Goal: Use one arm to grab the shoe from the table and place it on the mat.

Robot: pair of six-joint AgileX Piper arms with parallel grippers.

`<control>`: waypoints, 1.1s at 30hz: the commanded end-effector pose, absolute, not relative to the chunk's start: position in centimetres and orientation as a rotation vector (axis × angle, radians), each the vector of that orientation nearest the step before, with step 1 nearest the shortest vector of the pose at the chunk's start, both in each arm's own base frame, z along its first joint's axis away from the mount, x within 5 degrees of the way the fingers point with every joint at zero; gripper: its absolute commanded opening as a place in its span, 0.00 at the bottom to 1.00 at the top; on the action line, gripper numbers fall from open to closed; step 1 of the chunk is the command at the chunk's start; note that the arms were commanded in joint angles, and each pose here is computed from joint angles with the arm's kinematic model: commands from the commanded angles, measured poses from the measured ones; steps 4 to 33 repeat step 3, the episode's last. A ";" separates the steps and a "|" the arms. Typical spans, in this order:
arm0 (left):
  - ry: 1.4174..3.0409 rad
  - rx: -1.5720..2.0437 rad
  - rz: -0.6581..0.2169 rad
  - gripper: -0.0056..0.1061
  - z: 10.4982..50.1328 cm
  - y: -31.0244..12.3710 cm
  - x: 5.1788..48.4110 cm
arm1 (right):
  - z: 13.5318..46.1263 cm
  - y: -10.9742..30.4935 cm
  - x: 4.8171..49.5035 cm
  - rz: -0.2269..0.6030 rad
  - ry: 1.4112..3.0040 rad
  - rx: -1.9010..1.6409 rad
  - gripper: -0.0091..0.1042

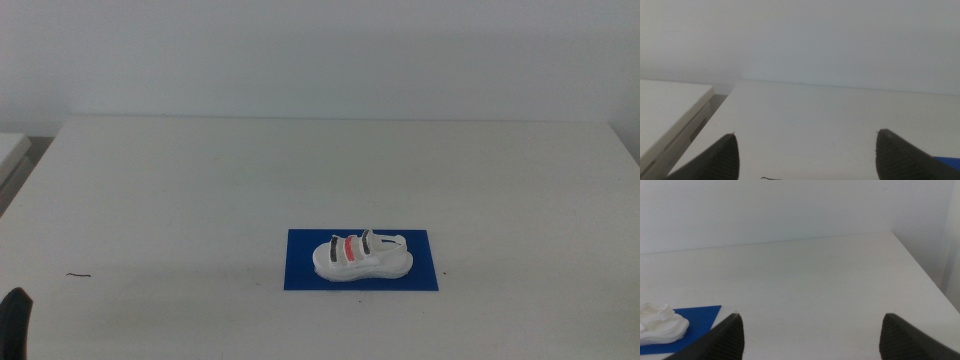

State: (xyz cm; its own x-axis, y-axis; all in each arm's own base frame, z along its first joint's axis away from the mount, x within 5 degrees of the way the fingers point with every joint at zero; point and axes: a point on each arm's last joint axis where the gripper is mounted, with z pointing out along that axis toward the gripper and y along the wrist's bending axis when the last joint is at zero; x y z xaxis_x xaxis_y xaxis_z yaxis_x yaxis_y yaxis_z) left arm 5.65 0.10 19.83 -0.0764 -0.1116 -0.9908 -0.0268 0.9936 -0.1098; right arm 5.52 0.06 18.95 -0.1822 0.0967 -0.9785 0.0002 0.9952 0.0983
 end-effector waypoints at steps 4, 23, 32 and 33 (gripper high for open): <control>1.640 -0.112 -0.076 0.89 19.9 0.1 5.6 | 19.0 0.0 5.5 0.078 1.744 0.063 0.78; 1.640 -0.112 -0.076 0.89 19.9 0.1 5.6 | 19.0 0.0 5.5 0.078 1.744 0.063 0.78; 1.640 -0.112 -0.076 0.89 19.9 0.1 5.6 | 19.0 0.0 5.5 0.078 1.744 0.063 0.78; 1.640 -0.112 -0.076 0.89 19.9 0.1 5.6 | 19.0 0.0 5.5 0.078 1.744 0.063 0.78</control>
